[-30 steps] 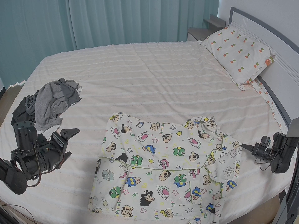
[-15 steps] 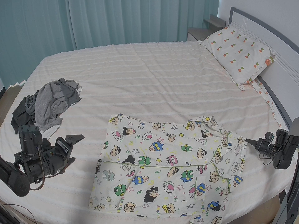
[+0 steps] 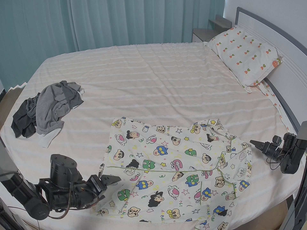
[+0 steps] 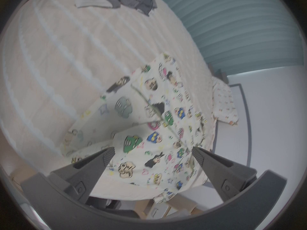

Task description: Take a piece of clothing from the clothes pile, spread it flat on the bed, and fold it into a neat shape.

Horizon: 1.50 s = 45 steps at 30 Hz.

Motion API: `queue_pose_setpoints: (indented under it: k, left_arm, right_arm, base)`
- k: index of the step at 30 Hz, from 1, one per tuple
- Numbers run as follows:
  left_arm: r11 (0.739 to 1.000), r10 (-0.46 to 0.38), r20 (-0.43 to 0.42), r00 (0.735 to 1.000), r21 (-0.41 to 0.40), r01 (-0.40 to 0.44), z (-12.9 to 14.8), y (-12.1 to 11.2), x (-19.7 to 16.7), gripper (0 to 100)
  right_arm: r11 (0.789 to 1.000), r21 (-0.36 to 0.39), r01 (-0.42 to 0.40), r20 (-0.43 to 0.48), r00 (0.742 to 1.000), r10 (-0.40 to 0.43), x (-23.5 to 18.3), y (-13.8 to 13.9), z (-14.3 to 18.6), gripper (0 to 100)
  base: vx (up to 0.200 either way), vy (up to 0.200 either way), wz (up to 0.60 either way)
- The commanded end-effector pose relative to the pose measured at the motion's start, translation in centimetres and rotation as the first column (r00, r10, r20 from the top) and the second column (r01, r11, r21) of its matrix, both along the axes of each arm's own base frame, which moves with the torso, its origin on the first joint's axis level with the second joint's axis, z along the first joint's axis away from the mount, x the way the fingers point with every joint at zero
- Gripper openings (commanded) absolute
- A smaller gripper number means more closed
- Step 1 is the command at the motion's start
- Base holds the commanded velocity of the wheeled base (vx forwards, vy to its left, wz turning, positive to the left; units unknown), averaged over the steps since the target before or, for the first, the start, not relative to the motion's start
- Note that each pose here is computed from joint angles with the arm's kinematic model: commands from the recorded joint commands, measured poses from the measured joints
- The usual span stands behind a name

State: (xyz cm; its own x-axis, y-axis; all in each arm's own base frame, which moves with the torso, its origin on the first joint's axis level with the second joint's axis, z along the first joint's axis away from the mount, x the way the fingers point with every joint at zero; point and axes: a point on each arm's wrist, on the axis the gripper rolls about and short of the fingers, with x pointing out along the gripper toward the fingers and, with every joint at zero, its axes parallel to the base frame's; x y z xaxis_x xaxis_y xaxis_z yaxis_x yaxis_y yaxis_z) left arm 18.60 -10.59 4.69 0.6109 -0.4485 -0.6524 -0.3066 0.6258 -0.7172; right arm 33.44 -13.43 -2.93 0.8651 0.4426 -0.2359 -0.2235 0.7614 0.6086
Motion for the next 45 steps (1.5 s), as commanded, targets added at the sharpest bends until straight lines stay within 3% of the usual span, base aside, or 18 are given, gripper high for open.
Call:
queue_pose_setpoints:
  k: [1,19,24,32,33,40,45]
  left_arm:
    - [0.997,-0.010,-0.104,0.995,0.075,0.018,-2.7,-0.6,-0.2,100]
    - [0.995,0.006,-0.110,0.994,0.096,0.005,-3.8,-1.7,1.0,100]
    - [0.987,0.055,-0.083,0.995,0.158,-0.042,-4.9,-2.6,2.3,100]
    - [0.987,0.056,-0.070,0.996,0.157,-0.045,-5.1,-3.3,2.6,100]
    - [0.988,0.060,-0.067,0.996,0.147,-0.049,-5.0,-3.4,2.6,0]
    - [0.983,0.100,-0.039,0.994,0.161,-0.092,-4.9,-3.2,2.6,0]
    - [0.954,0.185,0.040,0.982,0.234,-0.189,-4.4,-2.8,2.4,0]
  right_arm:
    - [1.000,0.004,-0.001,-0.010,1.000,0.001,-0.6,0.3,0.0,100]
    - [1.000,-0.002,-0.002,0.006,1.000,0.002,-0.8,0.4,0.1,100]
    - [1.000,-0.003,-0.005,0.008,1.000,0.005,-0.7,0.5,0.1,100]
    - [1.000,-0.002,-0.005,0.006,1.000,0.005,-0.8,0.5,0.1,100]
    - [1.000,-0.002,-0.005,0.006,1.000,0.005,-0.8,0.5,0.1,100]
    - [1.000,-0.001,-0.005,0.004,1.000,0.005,-0.8,0.5,0.0,100]
    - [1.000,-0.001,-0.006,0.002,1.000,0.006,-0.9,0.5,0.0,100]
  base:
    - [0.000,0.000,0.00]
    - [0.000,0.000,0.00]
    - [0.000,0.000,0.00]
    - [0.000,0.000,0.00]
    - [0.000,0.000,0.00]
    - [0.000,0.000,0.00]
    - [0.000,0.000,0.00]
